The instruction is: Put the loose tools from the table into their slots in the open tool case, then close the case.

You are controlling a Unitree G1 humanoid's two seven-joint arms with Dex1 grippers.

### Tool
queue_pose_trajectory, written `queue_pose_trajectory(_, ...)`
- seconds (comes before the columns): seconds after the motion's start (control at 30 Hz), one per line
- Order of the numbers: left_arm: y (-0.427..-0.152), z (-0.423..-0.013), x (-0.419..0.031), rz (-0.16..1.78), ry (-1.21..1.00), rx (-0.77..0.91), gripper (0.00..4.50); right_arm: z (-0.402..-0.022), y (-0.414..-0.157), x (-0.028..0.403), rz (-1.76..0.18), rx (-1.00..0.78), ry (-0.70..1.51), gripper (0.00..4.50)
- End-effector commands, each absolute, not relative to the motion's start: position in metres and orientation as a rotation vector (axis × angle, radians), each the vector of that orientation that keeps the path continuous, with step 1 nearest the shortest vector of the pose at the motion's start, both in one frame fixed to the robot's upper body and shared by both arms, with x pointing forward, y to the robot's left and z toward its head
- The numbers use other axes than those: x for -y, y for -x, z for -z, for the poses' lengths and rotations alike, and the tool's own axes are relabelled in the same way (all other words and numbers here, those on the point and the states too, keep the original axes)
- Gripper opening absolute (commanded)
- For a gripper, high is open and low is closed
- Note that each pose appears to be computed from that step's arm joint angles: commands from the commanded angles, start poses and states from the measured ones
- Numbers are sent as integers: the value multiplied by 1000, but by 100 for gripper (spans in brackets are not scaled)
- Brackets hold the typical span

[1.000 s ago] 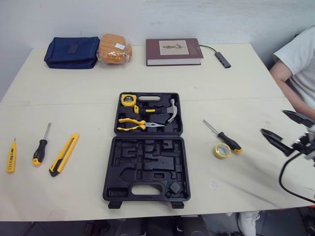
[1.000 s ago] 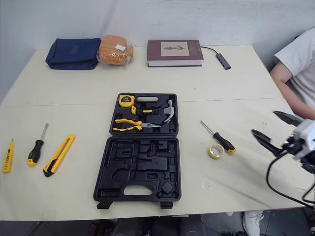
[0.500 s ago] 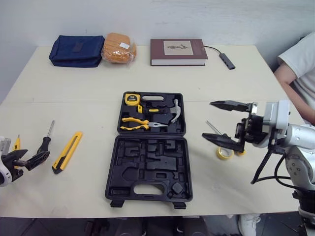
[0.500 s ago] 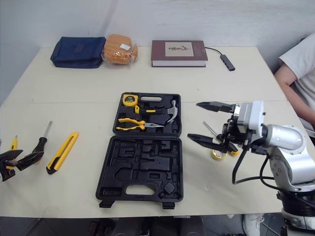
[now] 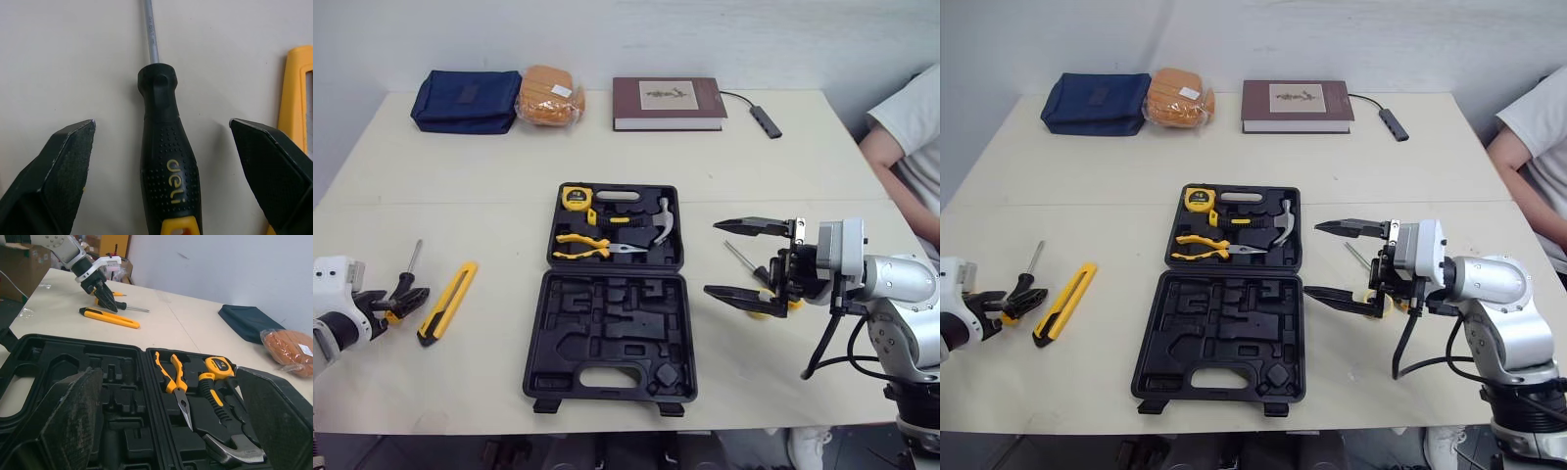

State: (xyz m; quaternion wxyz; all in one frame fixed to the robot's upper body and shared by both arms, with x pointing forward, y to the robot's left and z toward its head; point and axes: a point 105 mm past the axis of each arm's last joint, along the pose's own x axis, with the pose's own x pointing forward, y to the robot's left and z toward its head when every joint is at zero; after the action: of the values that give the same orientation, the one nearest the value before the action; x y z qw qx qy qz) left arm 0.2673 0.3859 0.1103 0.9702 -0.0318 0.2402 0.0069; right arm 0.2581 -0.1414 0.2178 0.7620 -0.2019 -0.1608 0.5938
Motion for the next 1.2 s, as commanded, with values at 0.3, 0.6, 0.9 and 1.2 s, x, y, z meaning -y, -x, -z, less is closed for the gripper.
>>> queue_pose_trajectory(0.3,-258,-86,-391,-15,44,-541,89,-225,-251,145,-1244,398,475,450)
queue_pose_trajectory(0.6,-295,-196,-348,164,-361,15,89,-217,-256,168,-1133,299,528,450)
queue_pose_trajectory(0.9,-293,-212,-214,878,-681,119,89,-216,-257,178,-1098,255,544,450)
queue_pose_trajectory(1.2,-309,-193,-138,1241,-891,-96,89,-206,-261,177,-1086,176,577,450)
